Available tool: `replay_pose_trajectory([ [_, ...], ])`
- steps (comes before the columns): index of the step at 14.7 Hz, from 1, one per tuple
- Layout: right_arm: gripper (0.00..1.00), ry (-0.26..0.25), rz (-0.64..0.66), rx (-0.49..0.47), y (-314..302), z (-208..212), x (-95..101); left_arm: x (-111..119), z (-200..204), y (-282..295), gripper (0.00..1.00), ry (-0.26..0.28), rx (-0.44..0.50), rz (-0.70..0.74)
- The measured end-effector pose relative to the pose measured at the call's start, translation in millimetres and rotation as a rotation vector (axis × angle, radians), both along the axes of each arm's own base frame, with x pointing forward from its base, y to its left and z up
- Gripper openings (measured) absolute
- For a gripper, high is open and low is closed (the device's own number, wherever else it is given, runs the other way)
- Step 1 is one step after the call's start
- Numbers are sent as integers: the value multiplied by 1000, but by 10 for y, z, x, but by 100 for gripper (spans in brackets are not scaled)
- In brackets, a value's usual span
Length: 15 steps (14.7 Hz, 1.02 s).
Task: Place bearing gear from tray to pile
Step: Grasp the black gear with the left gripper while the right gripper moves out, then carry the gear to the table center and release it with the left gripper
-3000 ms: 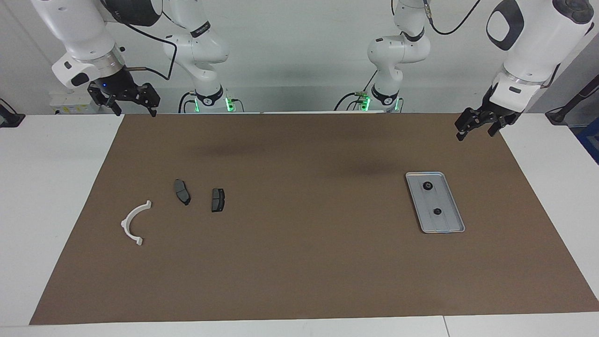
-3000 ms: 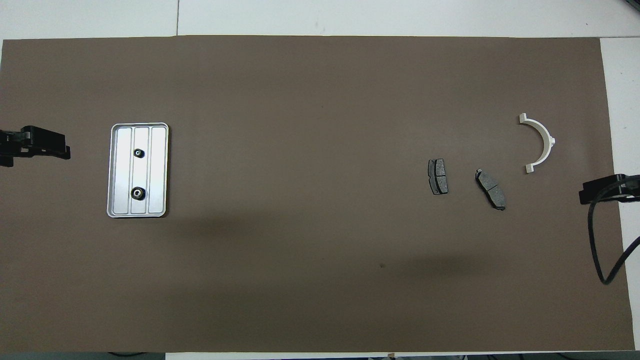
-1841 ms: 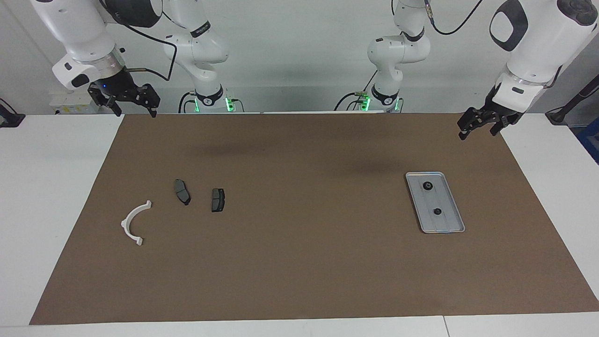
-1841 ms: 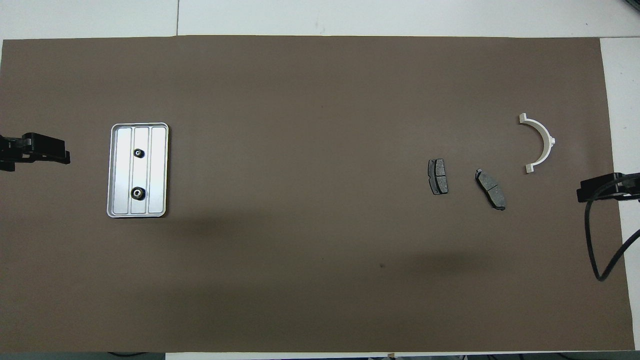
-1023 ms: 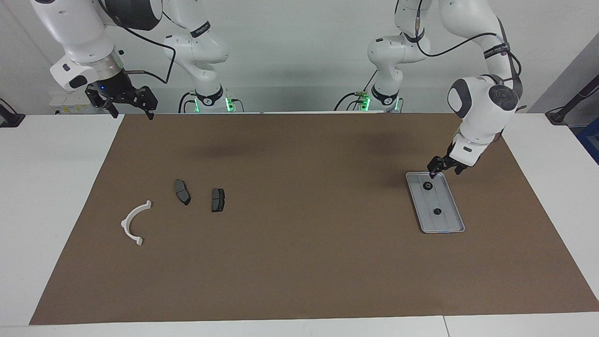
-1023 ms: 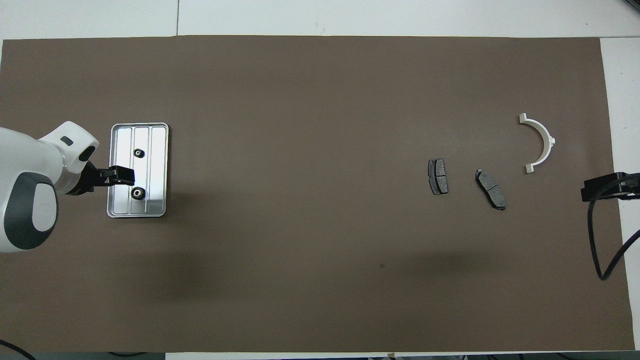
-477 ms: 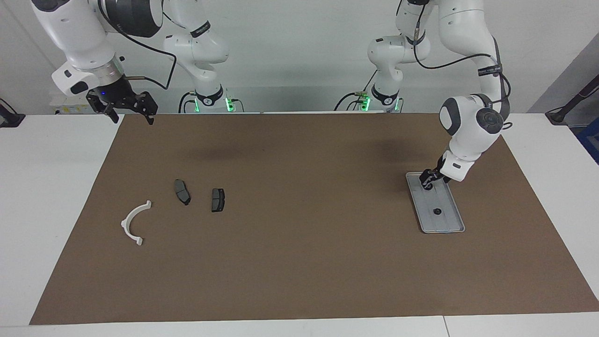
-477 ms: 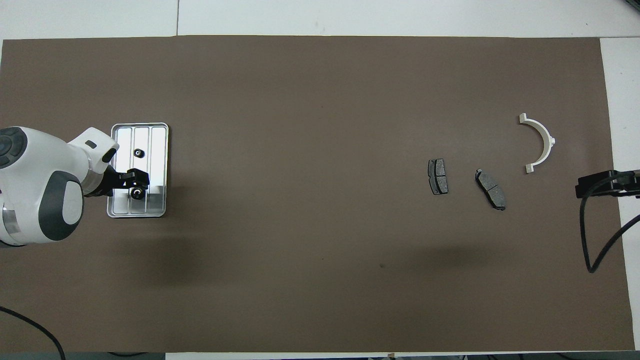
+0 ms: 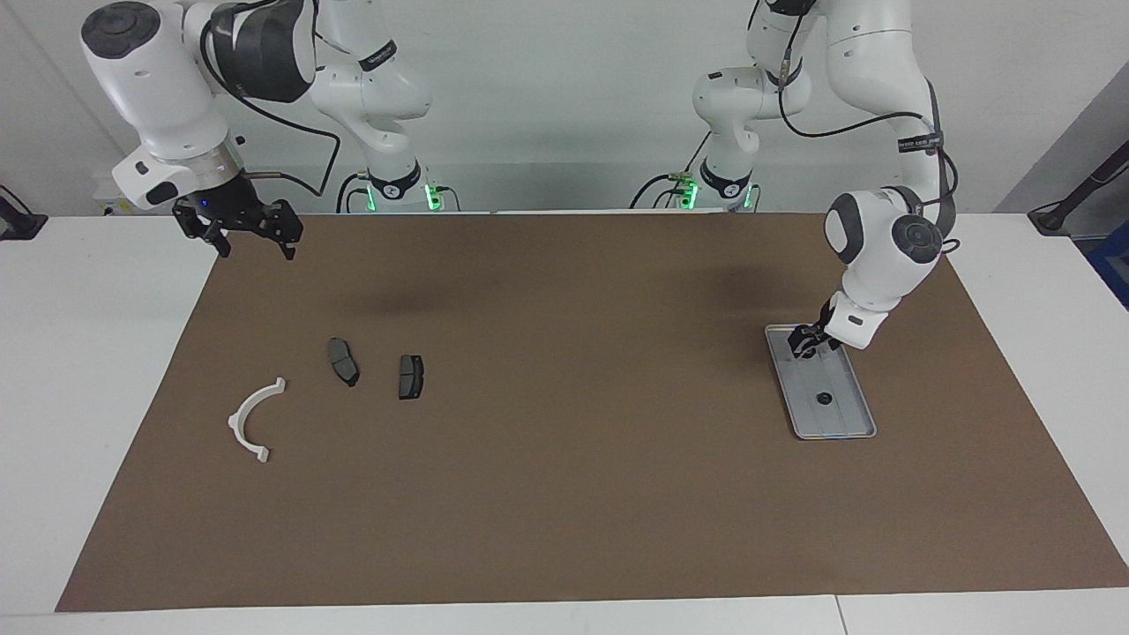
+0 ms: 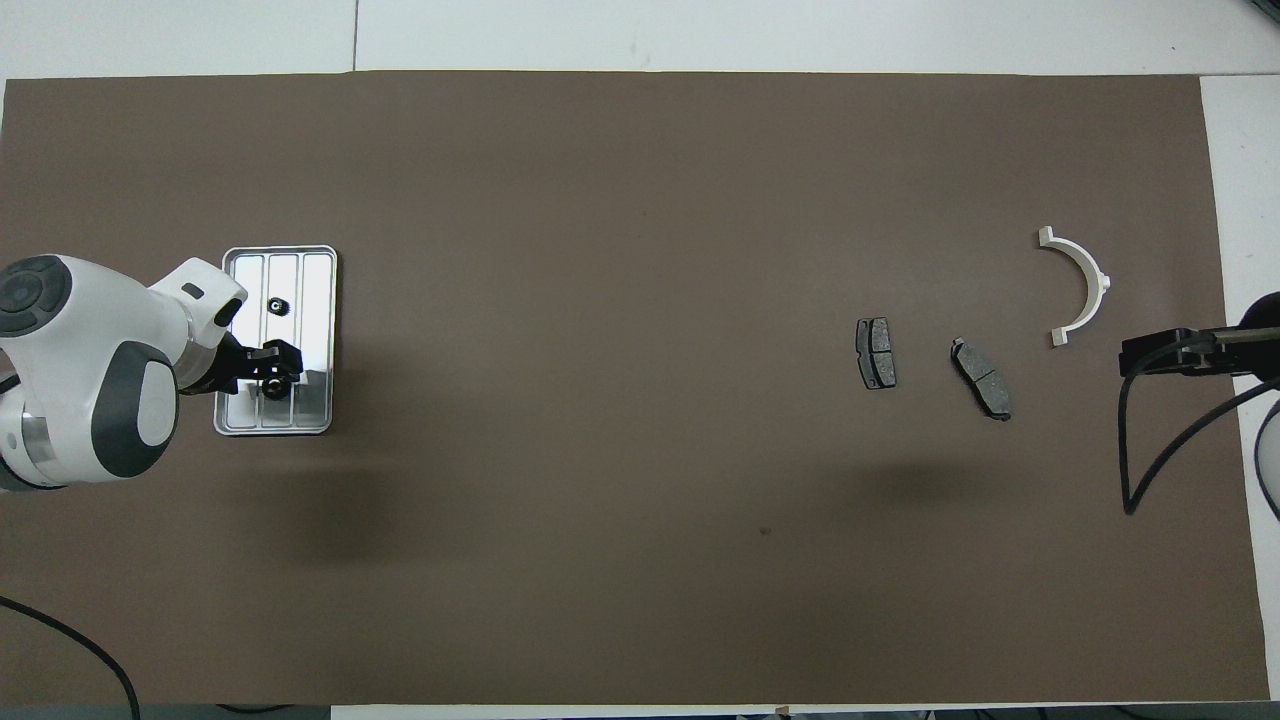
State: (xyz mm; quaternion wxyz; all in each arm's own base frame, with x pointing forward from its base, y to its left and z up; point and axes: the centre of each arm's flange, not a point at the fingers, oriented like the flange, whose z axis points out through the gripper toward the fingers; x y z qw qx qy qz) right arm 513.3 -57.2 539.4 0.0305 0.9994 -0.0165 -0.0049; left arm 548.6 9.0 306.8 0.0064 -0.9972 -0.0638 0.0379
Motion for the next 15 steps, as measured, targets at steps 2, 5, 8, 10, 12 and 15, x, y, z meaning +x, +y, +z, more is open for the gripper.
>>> replay_pose_trajectory([
  [2,100,-6,4,0,4,-235,38,-1,-23,-1,80,4,0,0],
  [5,100,7,9,2,3,-560,147,-2,-53,-3,80,9,0,-1],
  [8,100,20,14,3,-5,-794,252,-13,-78,-6,69,13,-1,-1],
  [10,100,35,28,5,-13,-938,295,-19,-87,-21,46,6,-2,-3],
  [12,100,46,40,6,-22,-1029,313,-21,-84,-42,41,6,-2,-7],
  [15,100,49,43,7,-73,-1045,308,-14,-69,-44,35,2,-2,1],
])
